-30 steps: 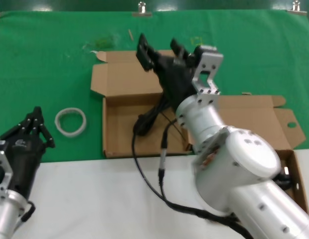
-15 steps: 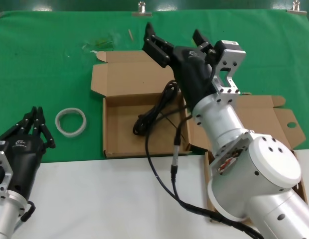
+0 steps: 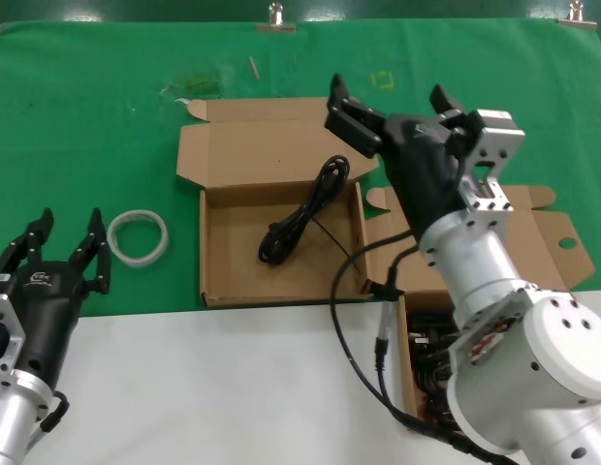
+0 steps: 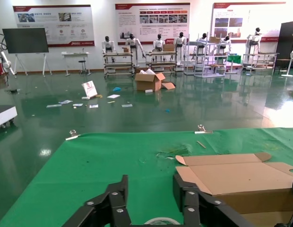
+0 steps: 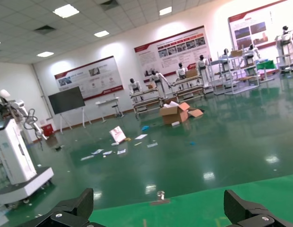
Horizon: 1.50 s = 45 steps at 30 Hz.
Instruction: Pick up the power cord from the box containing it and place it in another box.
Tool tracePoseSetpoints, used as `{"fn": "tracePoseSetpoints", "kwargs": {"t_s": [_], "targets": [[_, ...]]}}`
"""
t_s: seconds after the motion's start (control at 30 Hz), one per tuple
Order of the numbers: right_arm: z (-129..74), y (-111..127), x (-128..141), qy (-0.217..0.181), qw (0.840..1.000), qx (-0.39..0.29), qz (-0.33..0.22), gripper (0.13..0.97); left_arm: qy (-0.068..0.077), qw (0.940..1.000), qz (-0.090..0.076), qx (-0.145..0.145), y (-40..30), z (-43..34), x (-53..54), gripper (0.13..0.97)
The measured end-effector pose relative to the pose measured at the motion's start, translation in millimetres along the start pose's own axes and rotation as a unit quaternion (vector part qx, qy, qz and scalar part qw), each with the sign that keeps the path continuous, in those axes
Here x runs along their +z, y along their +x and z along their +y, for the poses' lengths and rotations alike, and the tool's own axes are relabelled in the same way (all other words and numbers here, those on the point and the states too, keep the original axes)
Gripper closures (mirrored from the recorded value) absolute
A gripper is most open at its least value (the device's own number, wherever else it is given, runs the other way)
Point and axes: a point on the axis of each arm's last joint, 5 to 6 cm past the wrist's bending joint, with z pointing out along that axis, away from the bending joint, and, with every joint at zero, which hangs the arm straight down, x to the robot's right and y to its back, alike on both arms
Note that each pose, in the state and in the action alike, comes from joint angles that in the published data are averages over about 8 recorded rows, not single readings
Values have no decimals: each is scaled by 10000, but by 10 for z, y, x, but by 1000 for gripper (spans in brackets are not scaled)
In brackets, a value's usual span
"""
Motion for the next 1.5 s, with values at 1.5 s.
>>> {"fn": "tracePoseSetpoints", "kwargs": {"t_s": [1.5], "targets": [[273, 1123, -869, -362, 9886, -1268, 723, 130, 0, 10000, 0, 1, 0, 0, 0, 853]]}}
